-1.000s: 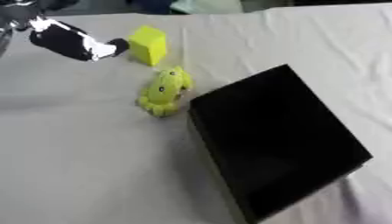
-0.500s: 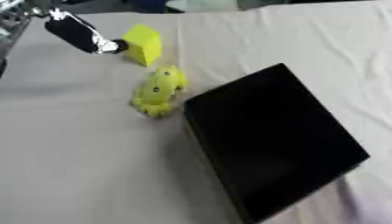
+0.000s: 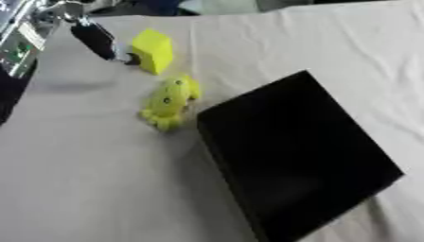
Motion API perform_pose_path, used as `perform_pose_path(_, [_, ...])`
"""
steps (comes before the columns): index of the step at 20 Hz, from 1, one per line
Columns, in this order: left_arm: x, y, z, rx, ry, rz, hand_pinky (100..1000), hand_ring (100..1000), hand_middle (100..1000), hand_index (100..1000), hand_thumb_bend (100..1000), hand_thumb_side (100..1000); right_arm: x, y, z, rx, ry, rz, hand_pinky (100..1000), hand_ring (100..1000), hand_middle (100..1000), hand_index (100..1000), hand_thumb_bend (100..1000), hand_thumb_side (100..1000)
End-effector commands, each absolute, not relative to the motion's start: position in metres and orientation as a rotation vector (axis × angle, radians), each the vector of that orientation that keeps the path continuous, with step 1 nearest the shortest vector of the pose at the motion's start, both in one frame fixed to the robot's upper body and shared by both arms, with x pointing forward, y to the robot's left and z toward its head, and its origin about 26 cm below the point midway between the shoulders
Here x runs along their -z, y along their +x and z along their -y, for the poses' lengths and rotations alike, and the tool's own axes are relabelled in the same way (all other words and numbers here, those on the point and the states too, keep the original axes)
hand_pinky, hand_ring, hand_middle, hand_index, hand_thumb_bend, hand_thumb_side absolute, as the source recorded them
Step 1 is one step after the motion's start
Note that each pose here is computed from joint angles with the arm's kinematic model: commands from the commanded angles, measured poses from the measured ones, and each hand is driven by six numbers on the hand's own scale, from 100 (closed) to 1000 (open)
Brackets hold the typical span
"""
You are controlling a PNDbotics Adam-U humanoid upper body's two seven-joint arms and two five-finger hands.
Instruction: Pick up objects on the table and place them in the box.
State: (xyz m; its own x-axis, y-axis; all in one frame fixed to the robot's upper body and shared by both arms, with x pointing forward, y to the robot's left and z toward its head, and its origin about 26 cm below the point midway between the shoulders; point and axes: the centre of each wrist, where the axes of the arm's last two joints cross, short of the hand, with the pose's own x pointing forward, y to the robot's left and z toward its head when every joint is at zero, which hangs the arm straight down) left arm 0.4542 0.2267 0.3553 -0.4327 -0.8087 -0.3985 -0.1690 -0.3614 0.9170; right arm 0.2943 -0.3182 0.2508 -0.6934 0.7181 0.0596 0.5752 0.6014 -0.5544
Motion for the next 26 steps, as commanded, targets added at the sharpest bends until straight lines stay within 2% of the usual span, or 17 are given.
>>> perform_pose_path(1, [-0.37,0.455,-0.231,1.838,1.376,1.391,940,938,920,1000,574,484,-0.261,0.292,0.319,-0.739,-1.076,2.586,856,797,693,842,100,1000])
perform_pose_path(15, [-0.368,0.464,-0.235,1.91,1.427,1.302,956,952,943,1000,476,410,-0.261,0.292,0.317,-0.699,-1.085,2.597,855,791,686,837,100,1000])
perform_pose_path(26, [-0.376,0.465,-0.234,1.859,1.519,1.337,947,943,946,1000,432,412,-0.261,0.293,0.315,-0.686,-1.078,2.605,855,787,681,834,100,1000])
